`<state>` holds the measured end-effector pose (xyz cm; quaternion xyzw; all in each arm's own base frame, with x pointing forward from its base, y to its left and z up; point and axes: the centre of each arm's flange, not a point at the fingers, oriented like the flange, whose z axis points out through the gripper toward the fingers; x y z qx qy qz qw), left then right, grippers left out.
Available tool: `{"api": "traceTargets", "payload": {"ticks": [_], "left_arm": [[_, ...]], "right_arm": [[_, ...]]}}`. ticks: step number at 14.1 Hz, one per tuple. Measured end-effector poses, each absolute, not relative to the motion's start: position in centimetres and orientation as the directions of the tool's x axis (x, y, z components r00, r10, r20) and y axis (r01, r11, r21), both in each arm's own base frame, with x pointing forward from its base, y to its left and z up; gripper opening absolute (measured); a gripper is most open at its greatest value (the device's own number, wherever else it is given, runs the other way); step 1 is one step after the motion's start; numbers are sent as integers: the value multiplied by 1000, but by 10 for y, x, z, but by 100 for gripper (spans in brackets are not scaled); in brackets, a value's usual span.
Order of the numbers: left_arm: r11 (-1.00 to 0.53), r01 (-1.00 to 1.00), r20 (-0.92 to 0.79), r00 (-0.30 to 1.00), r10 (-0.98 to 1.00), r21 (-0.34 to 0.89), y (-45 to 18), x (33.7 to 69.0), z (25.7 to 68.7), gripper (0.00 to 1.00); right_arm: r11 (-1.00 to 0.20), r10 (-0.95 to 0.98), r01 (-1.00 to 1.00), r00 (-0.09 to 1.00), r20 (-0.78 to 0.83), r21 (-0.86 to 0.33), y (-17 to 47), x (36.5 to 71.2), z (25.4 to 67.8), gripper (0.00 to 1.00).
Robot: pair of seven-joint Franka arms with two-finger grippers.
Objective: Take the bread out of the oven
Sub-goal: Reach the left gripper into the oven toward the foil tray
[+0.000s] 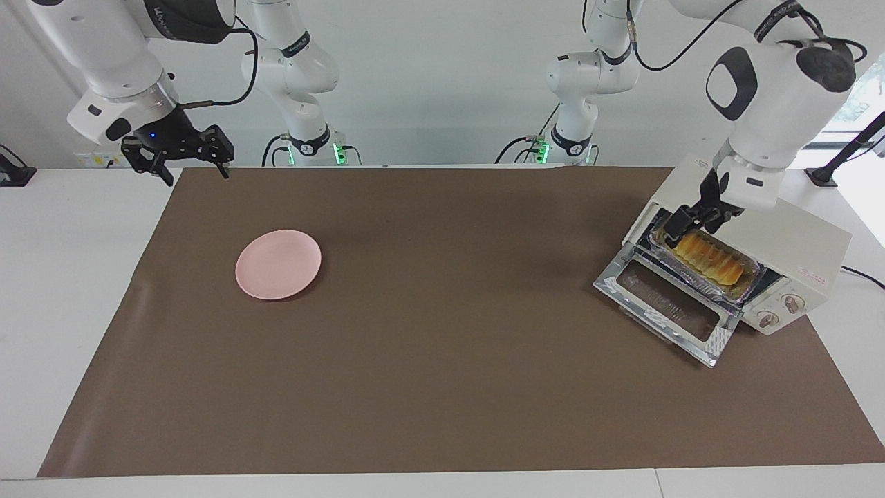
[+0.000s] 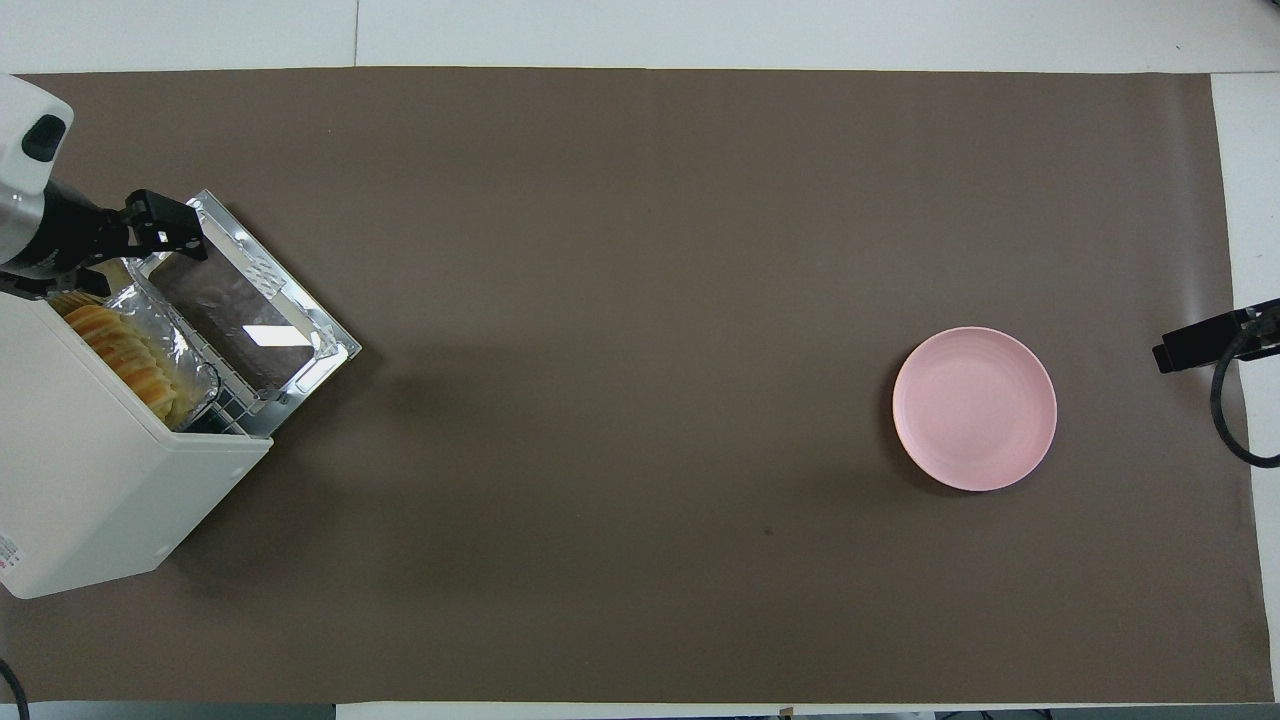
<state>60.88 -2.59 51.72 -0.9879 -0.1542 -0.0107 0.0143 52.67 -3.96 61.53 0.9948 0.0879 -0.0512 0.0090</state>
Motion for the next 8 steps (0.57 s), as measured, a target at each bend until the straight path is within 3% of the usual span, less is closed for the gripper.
{"api": "traceTargets", "payload": {"ticks": [3, 8], "left_arm": [[-940, 335, 9, 942, 335, -63, -27, 626, 471, 100], [-899, 415, 6, 908, 418, -138, -17, 615, 421, 100]], "right_arm": [[-984, 174, 176, 979, -103, 9, -40, 527, 615, 100], [-984, 174, 176, 979, -103, 9, -40, 527, 615, 100]]}}
